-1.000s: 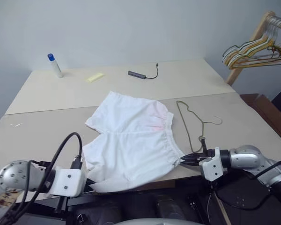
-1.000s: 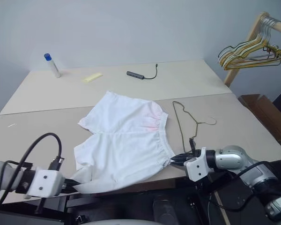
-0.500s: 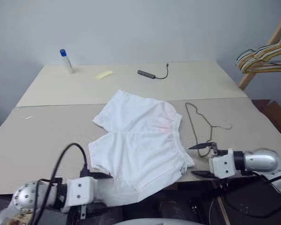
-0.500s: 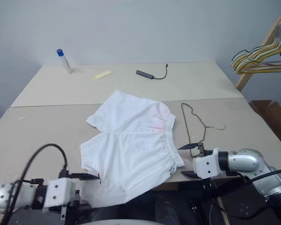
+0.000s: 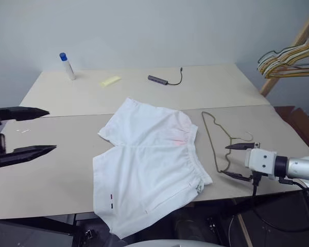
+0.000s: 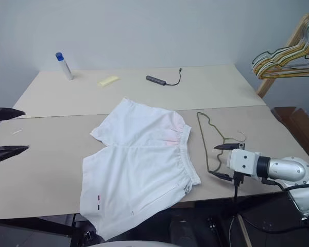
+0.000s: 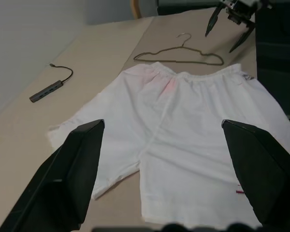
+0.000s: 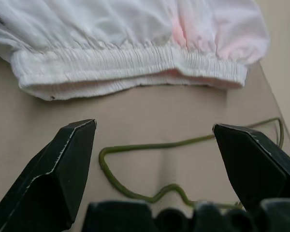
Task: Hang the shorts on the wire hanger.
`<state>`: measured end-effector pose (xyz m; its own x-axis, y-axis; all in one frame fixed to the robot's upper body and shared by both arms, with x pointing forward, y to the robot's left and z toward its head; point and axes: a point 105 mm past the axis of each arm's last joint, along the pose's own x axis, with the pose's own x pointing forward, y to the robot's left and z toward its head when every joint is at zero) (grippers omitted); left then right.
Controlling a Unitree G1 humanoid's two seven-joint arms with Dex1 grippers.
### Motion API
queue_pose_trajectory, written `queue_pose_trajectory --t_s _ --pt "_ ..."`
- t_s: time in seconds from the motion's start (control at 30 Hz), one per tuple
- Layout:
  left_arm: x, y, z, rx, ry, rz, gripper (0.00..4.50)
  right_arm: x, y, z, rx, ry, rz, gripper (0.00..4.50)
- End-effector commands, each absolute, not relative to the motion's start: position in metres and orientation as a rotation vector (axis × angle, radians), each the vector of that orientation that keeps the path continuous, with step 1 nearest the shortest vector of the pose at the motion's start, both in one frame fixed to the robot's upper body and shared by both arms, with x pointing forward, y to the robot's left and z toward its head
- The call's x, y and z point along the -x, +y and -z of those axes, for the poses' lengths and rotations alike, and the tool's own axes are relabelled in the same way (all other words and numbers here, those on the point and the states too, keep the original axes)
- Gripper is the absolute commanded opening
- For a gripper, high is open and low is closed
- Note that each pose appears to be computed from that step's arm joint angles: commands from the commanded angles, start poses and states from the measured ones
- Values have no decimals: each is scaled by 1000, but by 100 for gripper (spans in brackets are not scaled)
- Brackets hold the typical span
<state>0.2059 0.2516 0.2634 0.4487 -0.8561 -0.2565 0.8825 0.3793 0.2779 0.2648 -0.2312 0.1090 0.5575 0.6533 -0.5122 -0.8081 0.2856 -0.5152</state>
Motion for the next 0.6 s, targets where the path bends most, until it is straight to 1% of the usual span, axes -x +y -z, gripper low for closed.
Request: queue_pose_trajectory --t_s 0.03,0.1,0.2,0.27,0.37,0.5,0.6 --pt "-208 227 -262 -370 57 1177 421 -277 -236 -127 775 251 -865 450" --pt "-214 215 -261 -326 60 1184 421 -284 -244 -127 719 332 -770 450" --pt "-219 207 -259 -293 65 1190 421 -297 -259 -122 636 492 -566 450" --pt "-224 202 -256 -271 72 1177 421 -301 -265 -117 524 611 -437 450" --pt "-230 195 -255 -246 59 1163 421 -300 -253 -105 410 699 -374 450" --pt "-233 189 -250 -229 45 1167 421 -295 -239 -77 380 828 -331 450" --pt "-233 186 -247 -223 40 1172 421 -295 -237 -64 373 867 -305 450"
